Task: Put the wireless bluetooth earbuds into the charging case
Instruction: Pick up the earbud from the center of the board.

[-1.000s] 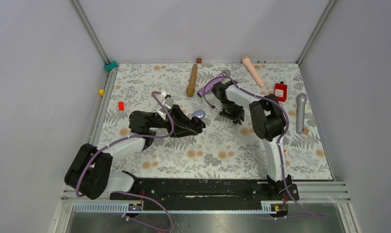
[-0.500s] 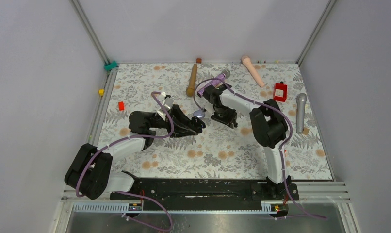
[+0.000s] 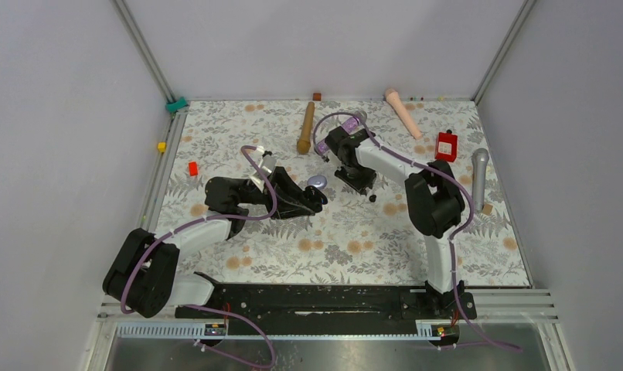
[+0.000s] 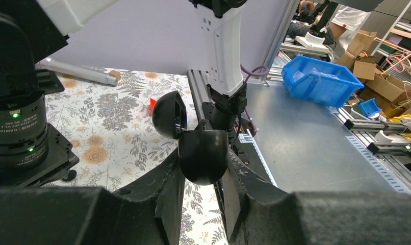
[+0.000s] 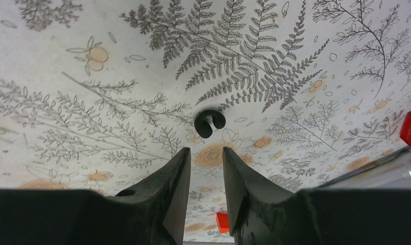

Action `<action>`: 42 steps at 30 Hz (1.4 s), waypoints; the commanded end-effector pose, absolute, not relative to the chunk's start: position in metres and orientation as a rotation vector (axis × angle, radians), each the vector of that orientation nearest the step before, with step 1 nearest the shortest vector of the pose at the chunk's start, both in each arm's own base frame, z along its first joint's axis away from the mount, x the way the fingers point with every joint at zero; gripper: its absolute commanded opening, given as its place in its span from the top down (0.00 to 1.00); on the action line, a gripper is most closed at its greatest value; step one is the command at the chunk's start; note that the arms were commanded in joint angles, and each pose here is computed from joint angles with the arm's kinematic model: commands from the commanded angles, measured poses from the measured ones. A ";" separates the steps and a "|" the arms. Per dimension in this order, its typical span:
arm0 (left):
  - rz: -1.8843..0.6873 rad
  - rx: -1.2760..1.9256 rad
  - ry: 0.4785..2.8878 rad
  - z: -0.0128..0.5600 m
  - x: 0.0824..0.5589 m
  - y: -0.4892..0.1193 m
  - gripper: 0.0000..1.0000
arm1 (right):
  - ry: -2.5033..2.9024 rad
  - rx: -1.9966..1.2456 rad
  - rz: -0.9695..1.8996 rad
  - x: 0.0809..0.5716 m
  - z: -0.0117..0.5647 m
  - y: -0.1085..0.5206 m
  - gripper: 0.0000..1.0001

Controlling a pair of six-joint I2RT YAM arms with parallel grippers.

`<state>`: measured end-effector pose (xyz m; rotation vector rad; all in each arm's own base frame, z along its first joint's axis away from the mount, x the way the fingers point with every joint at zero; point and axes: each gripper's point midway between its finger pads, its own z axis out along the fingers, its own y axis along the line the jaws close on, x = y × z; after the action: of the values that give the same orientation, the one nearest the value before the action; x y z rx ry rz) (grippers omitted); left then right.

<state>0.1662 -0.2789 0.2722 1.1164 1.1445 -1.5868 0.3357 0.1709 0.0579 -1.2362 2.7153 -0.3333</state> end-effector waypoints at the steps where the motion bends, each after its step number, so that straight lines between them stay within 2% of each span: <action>1: -1.547 1.161 1.054 0.284 0.161 -0.277 1.00 | 2.733 -1.130 -0.380 0.349 0.052 0.170 0.62; 15: -1.546 1.163 1.051 0.284 0.160 -0.276 1.00 | 2.796 -1.180 -0.506 0.337 0.021 0.151 0.59; 23: -1.548 1.162 1.053 0.284 0.160 -0.276 1.00 | 2.793 -1.206 -0.566 0.336 0.013 0.144 0.63; 35: -1.550 1.161 1.056 0.284 0.161 -0.277 1.00 | 2.722 -1.200 -0.672 0.344 0.019 0.132 0.62; 42: -1.550 1.160 1.059 0.283 0.162 -0.277 1.00 | 2.688 -1.186 -0.702 0.349 0.026 0.130 0.67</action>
<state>0.1655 -0.2787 0.2735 1.1199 1.1339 -1.5837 0.3401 0.1312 0.0133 -1.2221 2.7434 -0.6761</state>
